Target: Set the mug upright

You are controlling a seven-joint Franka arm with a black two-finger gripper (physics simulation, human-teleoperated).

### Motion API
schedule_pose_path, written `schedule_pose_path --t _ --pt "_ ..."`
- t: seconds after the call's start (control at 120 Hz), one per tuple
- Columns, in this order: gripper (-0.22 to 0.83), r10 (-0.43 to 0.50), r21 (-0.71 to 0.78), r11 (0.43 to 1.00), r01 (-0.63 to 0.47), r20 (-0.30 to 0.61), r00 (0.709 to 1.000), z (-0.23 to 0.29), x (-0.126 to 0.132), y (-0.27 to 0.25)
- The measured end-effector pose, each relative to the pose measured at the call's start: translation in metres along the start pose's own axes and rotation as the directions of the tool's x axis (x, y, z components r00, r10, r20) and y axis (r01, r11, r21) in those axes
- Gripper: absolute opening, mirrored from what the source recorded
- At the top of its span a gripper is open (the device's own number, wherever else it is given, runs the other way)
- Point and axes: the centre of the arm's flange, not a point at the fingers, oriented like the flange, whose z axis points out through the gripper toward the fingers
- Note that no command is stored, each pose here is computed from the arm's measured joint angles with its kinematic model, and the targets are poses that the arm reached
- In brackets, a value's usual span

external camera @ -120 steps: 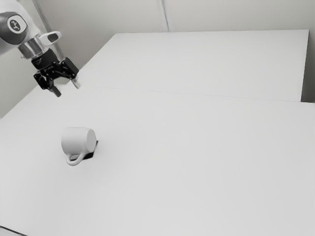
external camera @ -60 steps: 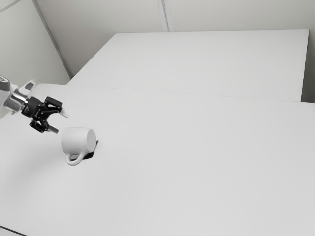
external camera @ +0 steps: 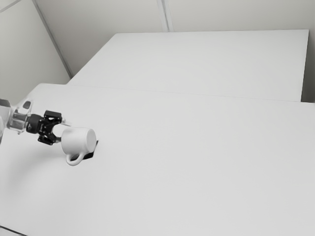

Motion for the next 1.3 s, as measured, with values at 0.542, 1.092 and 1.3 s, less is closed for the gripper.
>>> schedule_pose_path --t 0.542,1.092,1.3 --pt "0.18 0.096 -0.156 0.983 -0.100 -0.030 0.995 0.014 -0.021 -0.016" --pt "-0.15 0.409 -0.101 0.907 -0.409 -0.024 0.912 0.011 -0.001 0.093" --pt "-0.16 0.623 0.225 0.646 -0.729 0.395 0.675 0.081 -0.013 0.186"
